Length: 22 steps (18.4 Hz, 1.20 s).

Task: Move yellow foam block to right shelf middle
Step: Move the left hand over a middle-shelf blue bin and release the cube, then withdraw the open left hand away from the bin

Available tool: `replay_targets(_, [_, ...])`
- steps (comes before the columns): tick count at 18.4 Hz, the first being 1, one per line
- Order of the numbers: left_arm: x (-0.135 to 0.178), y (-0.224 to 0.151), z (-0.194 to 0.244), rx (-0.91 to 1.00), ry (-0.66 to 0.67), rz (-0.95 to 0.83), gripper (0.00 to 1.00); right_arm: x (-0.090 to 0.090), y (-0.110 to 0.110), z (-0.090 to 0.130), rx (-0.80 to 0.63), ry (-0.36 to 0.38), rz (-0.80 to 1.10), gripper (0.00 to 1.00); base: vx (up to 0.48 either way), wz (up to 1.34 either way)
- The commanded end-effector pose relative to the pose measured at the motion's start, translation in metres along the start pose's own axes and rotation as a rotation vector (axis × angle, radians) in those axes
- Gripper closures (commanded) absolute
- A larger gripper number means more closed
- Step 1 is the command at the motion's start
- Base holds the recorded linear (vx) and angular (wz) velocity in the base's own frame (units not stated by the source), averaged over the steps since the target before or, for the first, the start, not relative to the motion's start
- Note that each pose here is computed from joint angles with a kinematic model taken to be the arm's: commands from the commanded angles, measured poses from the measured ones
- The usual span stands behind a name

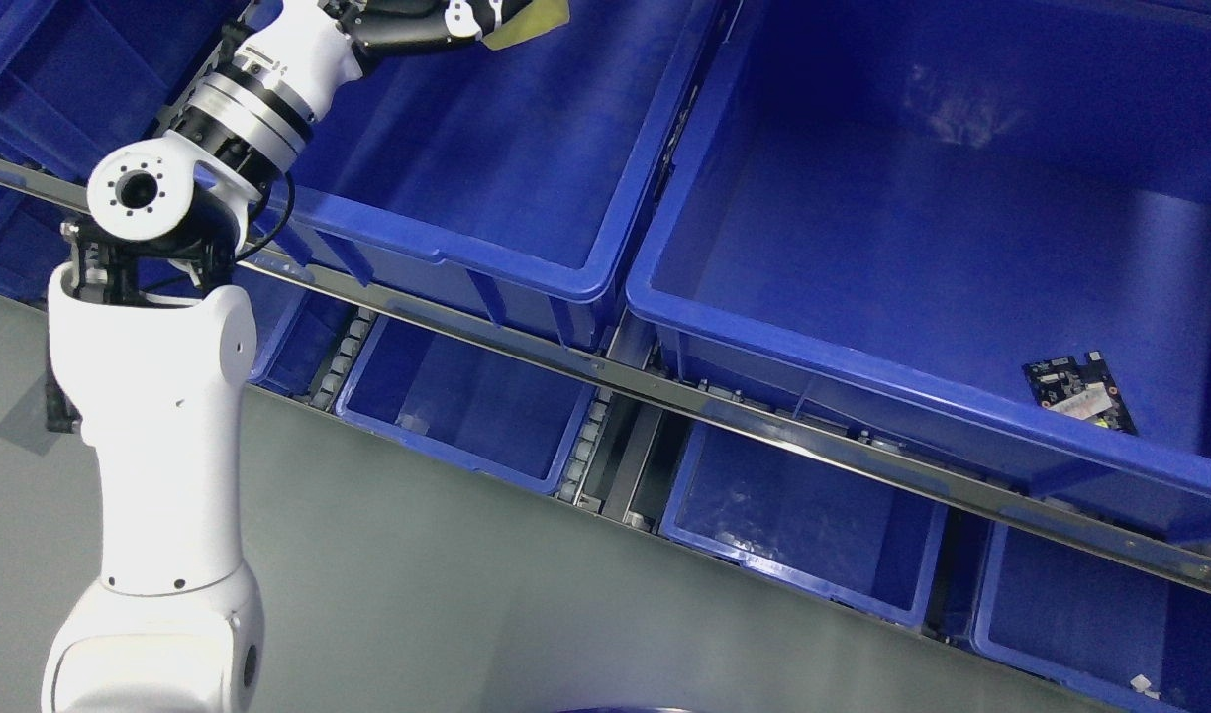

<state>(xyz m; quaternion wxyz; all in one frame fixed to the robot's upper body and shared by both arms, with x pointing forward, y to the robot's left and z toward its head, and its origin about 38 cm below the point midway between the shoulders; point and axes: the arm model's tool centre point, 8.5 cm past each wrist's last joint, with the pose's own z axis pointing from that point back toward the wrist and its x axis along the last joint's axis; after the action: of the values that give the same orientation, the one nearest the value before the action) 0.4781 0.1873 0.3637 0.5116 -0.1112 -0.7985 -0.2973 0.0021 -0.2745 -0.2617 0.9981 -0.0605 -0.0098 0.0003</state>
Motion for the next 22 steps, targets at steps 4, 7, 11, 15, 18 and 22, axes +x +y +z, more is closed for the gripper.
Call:
replay_targets(4, [-0.008, -0.004, -0.010, -0.052, 0.114, -0.153, 0.00, -0.010, -0.011, 0.000, -0.013, 0.007, -0.008, 0.00, 0.011, -0.01])
replay_targets(7, [0.004, 0.003, -0.010, 0.006, 0.056, -0.099, 0.00, -0.009, -0.011, 0.000, -0.013, 0.005, -0.008, 0.00, 0.000, 0.00])
replay_targets(11, [0.007, 0.049, 0.014, 0.252, -0.022, 0.039, 0.00, -0.010, -0.011, 0.000, -0.013, 0.007, -0.008, 0.00, 0.000, 0.00])
replay_targets(15, [0.002, 0.078, 0.034, 0.503, -0.123, 0.271, 0.00, -0.010, -0.011, 0.000, -0.013, 0.007, -0.008, 0.00, 0.000, 0.00])
replay_targets(18, [-0.023, 0.068, 0.045, 0.526, -0.075, 0.314, 0.00, -0.010, -0.011, 0.000, -0.013, 0.007, -0.008, 0.00, 0.000, 0.00])
replay_targets(22, [-0.040, 0.054, 0.048, 0.491, -0.041, 0.338, 0.00, -0.009, -0.011, 0.000, -0.013, 0.005, -0.008, 0.00, 0.000, 0.00])
